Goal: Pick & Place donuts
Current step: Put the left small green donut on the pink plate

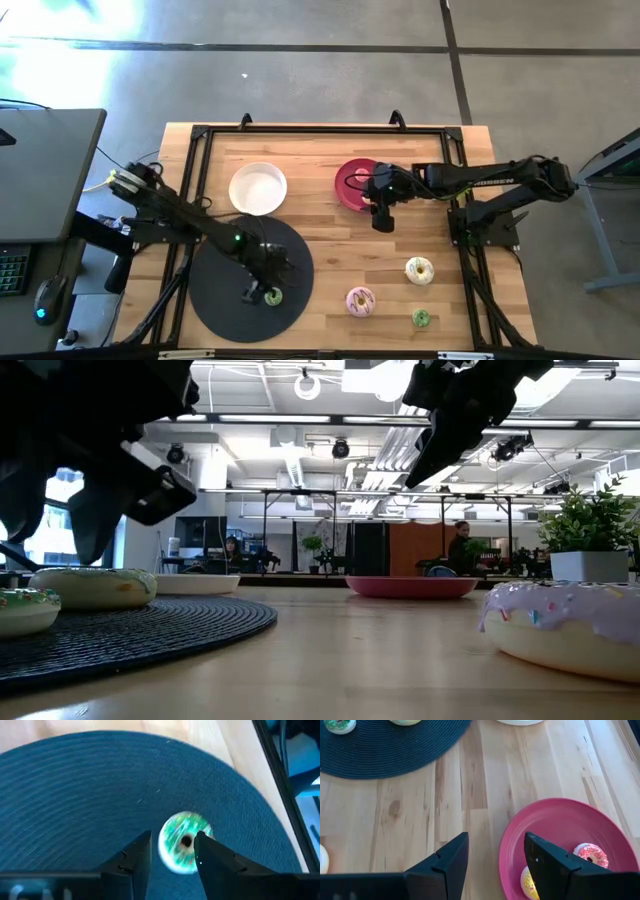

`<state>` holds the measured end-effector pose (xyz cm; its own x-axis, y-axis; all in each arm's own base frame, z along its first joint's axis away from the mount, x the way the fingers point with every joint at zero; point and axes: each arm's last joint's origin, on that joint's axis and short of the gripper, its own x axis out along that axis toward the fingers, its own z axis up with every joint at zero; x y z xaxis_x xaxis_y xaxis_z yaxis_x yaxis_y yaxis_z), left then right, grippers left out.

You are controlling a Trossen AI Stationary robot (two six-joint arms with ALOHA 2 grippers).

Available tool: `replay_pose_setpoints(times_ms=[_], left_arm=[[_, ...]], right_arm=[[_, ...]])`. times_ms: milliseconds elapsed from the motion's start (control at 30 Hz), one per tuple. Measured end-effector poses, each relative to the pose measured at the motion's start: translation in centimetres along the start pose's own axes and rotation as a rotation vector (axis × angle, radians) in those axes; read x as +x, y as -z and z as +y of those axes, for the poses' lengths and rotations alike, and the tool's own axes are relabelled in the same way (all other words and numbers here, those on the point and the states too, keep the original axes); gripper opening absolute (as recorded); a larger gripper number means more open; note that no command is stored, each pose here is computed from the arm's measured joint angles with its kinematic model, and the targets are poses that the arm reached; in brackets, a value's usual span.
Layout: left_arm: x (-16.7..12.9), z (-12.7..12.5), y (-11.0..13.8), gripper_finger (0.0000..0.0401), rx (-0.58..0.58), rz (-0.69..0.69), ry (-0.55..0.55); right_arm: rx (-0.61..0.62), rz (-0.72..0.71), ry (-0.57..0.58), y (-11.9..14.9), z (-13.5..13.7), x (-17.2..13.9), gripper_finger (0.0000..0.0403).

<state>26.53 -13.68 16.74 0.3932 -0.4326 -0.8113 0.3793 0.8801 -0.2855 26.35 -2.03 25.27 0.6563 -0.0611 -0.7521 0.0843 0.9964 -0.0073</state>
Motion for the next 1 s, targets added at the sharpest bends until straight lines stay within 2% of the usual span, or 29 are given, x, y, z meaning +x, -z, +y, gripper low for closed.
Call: replay_pose_setpoints(times_ms=[133,267,467,767,867,1000], left_arm=[[1.3,-0.8,-0.2,0.0142,-0.008,-0.029,0.021],[2.0,-0.9,0.5,0.0142,-0.009,0.009,-0.045],[2.1,-0.7,0.4,0.0142,-0.032,0.001,-0.075],[2.1,-0.5,1.1,0.0141,-0.046,0.075,-0.096],[2.4,-0.5,1.2,0.0124,-0.047,0.082,-0.091],[2.4,-0.5,1.1,0.0066,-0.046,0.074,-0.088]], right_arm=[[0.0,0.0,0.0,0.0,0.0,0.0,0.0179],[0.0,0.0,0.0,0.0,0.0,0.0,0.018],[0.0,0.0,0.0,0.0,0.0,0.0,0.0181],[0.0,0.0,0.0,0.0,0.0,0.0,0.0181],[-0.001,0.0,0.0,0.0,0.0,0.0,0.0181],[-0.001,0.0,0.0,0.0,0.0,0.0,0.0181]])
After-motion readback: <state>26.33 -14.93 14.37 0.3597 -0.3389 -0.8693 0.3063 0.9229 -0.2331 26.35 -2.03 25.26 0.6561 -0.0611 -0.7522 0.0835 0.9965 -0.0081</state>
